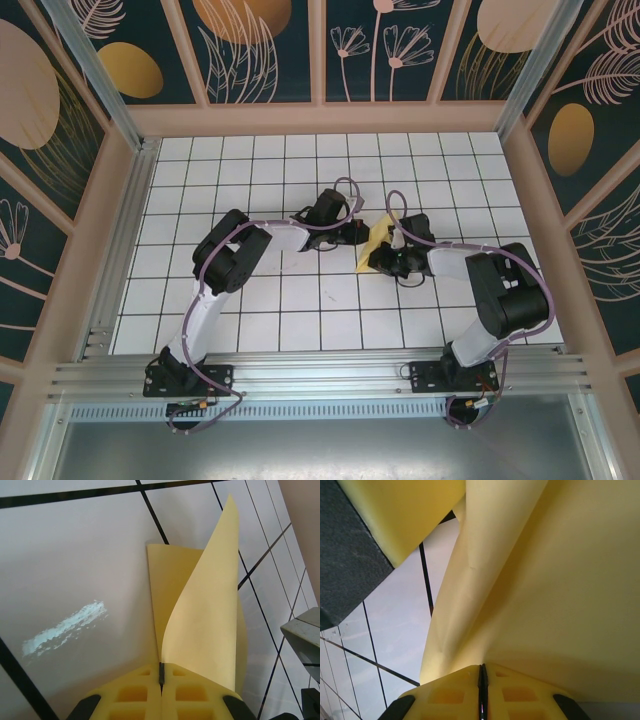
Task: Fold a paper plane with a square sheet of paper (pick it up from the middle)
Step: Fourth fold the wing at the center of the table.
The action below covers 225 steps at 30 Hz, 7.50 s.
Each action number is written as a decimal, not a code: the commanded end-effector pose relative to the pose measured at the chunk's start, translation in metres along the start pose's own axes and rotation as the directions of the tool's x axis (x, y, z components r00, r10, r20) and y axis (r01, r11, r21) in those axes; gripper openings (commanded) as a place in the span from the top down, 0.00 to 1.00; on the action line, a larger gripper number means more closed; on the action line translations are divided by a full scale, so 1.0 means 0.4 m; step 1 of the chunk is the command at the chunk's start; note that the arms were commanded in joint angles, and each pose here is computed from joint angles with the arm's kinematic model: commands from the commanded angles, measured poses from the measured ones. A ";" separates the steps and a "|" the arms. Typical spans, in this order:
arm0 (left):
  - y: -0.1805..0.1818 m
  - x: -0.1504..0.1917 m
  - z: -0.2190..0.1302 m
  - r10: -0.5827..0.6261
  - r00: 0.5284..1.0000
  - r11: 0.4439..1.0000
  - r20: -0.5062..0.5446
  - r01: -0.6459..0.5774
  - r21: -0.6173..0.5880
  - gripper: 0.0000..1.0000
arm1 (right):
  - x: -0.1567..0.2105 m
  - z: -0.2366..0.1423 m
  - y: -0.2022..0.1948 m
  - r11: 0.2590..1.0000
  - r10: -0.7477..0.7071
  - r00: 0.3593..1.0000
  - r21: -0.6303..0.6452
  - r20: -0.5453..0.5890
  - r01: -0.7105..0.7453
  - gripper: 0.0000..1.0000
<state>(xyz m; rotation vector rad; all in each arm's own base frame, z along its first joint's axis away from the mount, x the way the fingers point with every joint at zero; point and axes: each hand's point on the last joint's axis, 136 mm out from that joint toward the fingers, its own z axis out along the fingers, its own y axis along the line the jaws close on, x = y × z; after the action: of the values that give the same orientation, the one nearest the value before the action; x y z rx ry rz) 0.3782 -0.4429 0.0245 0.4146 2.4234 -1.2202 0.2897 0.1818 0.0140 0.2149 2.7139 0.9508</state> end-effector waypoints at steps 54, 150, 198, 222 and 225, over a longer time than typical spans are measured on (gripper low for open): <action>-0.105 -0.032 -0.105 0.000 0.992 0.994 0.125 0.013 -0.110 1.00 | -0.078 -0.017 -0.021 0.999 -0.041 0.999 0.014 0.027 0.040 0.82; 0.012 0.014 0.047 0.052 0.998 0.978 -0.038 -0.059 -0.200 0.97 | -0.069 -0.023 -0.127 0.979 0.205 0.973 -0.023 0.111 -0.203 0.99; -0.107 0.185 -0.019 -0.082 0.989 0.996 -0.121 0.085 0.020 0.75 | -0.089 -0.024 -0.107 0.974 0.221 0.970 -0.064 0.098 -0.216 0.96; 0.024 0.229 -0.039 -0.142 0.984 0.966 -0.110 0.114 -0.232 1.00 | -0.182 -0.121 -0.001 0.946 0.224 0.954 -0.280 0.200 -0.164 0.89; 0.029 0.227 -0.041 -0.169 0.981 0.960 -0.095 0.142 -0.242 1.00 | -0.175 -0.121 0.002 0.949 0.207 0.960 -0.279 0.190 -0.150 0.87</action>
<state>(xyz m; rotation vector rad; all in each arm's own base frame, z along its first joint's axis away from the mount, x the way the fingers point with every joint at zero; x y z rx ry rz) 0.3030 -0.4432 0.0181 0.3419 2.5734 -1.1525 0.3413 0.1334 0.0487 0.5717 2.4189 1.1946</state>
